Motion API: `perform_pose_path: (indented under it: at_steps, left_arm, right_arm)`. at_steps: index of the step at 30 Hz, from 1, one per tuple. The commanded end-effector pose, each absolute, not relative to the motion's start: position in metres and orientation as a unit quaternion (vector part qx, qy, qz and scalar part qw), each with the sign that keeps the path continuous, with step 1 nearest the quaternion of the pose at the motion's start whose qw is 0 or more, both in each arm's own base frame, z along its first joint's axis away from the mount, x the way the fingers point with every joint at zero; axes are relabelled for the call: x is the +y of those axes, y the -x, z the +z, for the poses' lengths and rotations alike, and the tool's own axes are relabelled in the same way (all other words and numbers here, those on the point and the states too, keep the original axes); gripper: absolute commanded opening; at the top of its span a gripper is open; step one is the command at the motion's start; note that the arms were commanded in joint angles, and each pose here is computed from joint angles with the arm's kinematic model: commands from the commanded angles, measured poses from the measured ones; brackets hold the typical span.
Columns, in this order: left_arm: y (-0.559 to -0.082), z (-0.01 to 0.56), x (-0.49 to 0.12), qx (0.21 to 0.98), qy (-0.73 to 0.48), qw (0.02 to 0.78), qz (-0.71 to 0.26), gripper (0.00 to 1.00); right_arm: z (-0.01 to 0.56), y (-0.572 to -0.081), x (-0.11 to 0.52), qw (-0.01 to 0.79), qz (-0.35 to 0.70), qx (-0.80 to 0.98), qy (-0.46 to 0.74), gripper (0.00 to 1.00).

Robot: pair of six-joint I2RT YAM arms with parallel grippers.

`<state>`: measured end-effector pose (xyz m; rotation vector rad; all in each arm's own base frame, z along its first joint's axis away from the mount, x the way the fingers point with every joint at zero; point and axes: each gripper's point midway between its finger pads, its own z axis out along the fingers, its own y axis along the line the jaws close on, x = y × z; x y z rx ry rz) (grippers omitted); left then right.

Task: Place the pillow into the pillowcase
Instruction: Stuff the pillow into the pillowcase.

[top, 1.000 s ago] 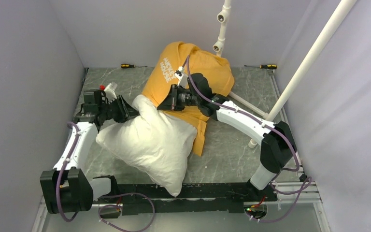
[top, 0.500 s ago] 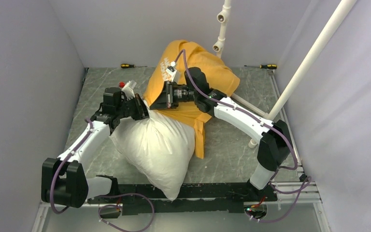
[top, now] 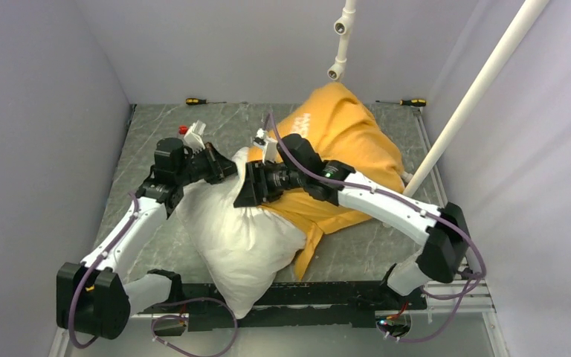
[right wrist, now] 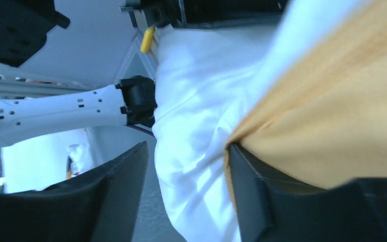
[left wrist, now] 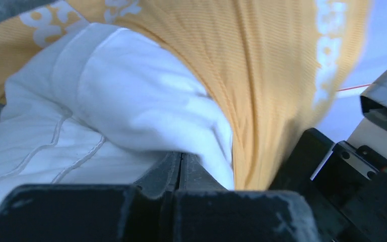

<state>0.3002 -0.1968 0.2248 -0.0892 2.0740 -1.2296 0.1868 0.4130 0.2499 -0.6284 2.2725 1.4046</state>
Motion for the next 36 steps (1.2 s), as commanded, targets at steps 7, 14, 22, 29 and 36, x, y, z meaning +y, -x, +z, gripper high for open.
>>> perform_pose_path:
  at_steps: [7,14,22,29,36]
  left_arm:
    - [-0.268,0.243,-0.217,0.765,-0.056,0.423,-0.482,0.00]
    - [-0.259,0.226,-0.233,0.773,-0.062,0.427,-0.465,0.00]
    - [-0.255,0.223,-0.245,0.782,-0.078,0.422,-0.451,0.00]
    - [-0.250,0.227,-0.249,0.785,-0.091,0.417,-0.449,0.00]
    - [-0.247,0.221,-0.255,0.787,-0.095,0.410,-0.451,0.00]
  right_arm:
    - [0.348,-0.188,0.373,0.340,0.457,0.792,0.221,0.87]
    - [0.373,-0.256,0.359,0.407,0.400,0.806,0.154,0.74]
    - [0.378,-0.299,0.353,0.443,0.357,0.811,0.140,0.70]
    - [0.302,-0.360,0.335,0.408,0.189,0.883,0.134,0.59]
    - [0.247,-0.364,0.319,0.358,0.101,0.915,0.155,0.56]
